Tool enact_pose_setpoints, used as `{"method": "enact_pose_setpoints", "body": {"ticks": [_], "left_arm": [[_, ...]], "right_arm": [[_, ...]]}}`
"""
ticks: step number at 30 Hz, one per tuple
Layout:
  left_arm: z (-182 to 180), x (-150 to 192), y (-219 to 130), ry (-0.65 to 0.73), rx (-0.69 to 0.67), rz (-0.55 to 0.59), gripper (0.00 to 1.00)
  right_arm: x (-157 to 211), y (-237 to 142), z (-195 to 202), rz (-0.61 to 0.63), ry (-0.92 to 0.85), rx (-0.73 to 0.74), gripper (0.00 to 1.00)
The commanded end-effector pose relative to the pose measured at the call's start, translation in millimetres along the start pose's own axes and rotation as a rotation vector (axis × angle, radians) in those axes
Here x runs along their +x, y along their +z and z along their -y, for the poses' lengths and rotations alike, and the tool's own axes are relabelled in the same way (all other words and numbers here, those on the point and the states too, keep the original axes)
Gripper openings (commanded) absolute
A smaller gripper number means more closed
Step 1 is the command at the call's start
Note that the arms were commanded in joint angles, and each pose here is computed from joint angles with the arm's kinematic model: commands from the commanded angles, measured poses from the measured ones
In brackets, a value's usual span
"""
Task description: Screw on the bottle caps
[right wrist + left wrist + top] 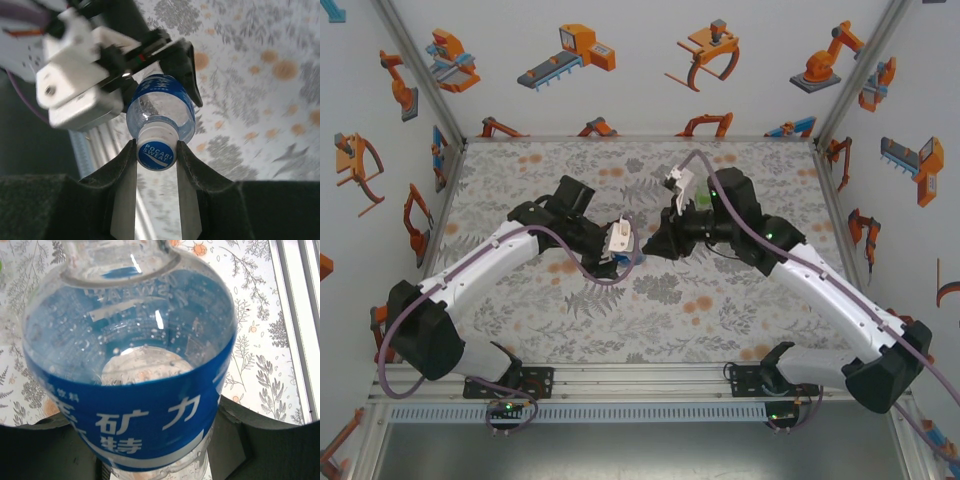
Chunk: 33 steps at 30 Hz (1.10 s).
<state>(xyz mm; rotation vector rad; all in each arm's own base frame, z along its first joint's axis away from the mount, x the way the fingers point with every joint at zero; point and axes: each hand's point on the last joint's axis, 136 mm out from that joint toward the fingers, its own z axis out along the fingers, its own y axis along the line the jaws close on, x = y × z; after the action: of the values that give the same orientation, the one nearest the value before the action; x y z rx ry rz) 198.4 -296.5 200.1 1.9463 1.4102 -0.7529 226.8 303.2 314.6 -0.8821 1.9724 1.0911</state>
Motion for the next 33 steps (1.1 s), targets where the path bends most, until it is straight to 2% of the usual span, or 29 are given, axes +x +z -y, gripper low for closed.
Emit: {"method": "enact_pose_setpoints", "body": {"ticks": [1, 3, 5, 10, 17, 18, 19, 20, 21, 28, 33], "left_arm": [[2.3, -17.2, -1.7, 0.067, 0.022, 0.049, 0.0], [2.0, -17.4, -1.4, 0.065, 0.022, 0.049, 0.0], [1.8, -17.5, -1.7, 0.065, 0.021, 0.05, 0.0], [1.0, -17.8, -1.2, 0.061, 0.022, 0.049, 0.03], [-2.0, -14.6, -1.4, 0.054, 0.006, 0.027, 0.36], [-2.4, -13.8, -1.2, 0.053, 0.005, 0.023, 0.43], [-2.8, -13.3, -1.0, 0.052, 0.004, 0.02, 0.66], [-3.5, -13.5, -1.1, 0.052, 0.001, 0.017, 0.99], [-4.5, -12.8, -1.4, 0.047, -0.003, 0.013, 0.97], [-12.5, -7.8, -1.7, 0.036, -0.045, -0.023, 0.97], [-28.3, -1.8, -5.3, 0.017, -0.138, -0.065, 0.97]], "right_arm": [[-6.3, 5.2, 44.3, 0.058, 0.579, 0.217, 0.0], [1.7, 7.4, 50.4, 0.056, 0.747, 0.245, 0.0], [4.6, 8.8, 52.3, 0.064, 0.82, 0.251, 0.0], [-0.1, 0.4, 57.8, 0.098, 0.812, 0.303, 0.0], [-10.8, -3.5, 56.1, 0.095, 0.686, 0.31, 0.0], [-11.6, -2.2, 55.4, 0.09, 0.667, 0.304, 0.0], [-12.1, -1.6, 55.1, 0.087, 0.655, 0.303, 0.0], [-12.5, -1.2, 55.6, 0.083, 0.642, 0.306, 0.0], [-13.0, -0.6, 56.2, 0.077, 0.623, 0.31, 0.0], [-7.4, -1.8, 74.4, 0.007, 0.485, 0.429, 0.0], [-9.8, 4.7, 93.2, -0.06, 0.374, 0.511, 0.0]]}}
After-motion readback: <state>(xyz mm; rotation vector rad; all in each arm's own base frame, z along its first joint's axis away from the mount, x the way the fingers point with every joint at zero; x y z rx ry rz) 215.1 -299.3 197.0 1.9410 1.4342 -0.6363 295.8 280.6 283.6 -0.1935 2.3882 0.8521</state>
